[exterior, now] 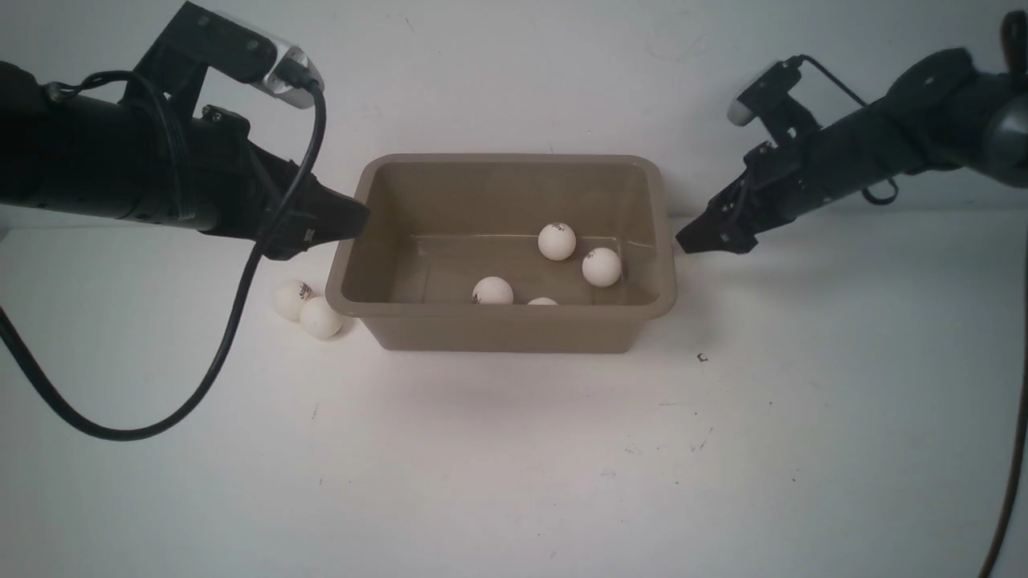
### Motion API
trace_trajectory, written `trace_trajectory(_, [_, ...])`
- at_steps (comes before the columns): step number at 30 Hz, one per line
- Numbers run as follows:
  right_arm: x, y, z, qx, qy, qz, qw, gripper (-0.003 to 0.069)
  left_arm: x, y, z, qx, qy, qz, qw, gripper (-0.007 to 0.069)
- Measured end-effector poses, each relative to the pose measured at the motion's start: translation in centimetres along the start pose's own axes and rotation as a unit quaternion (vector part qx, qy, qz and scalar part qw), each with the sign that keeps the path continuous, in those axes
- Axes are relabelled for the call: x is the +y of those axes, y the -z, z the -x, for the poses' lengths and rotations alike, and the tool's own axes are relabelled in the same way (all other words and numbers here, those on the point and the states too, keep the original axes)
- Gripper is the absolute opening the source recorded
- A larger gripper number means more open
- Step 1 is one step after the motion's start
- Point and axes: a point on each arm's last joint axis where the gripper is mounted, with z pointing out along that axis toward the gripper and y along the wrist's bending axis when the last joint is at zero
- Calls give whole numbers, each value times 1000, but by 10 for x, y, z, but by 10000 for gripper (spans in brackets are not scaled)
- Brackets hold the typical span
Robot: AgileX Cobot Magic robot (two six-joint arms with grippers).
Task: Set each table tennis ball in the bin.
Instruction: Use the right arm to clamp the table tennis ball closest to it
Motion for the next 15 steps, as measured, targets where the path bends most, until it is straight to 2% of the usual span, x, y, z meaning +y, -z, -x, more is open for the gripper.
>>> trace_trajectory(7, [-3,-15,-7,0,-7,-10,1000,536,0,0,0,0,0,0,1000,468])
trace_trajectory(15, [-4,-31,-19,-1,-14,1,1000,536,0,0,0,0,0,0,1000,468])
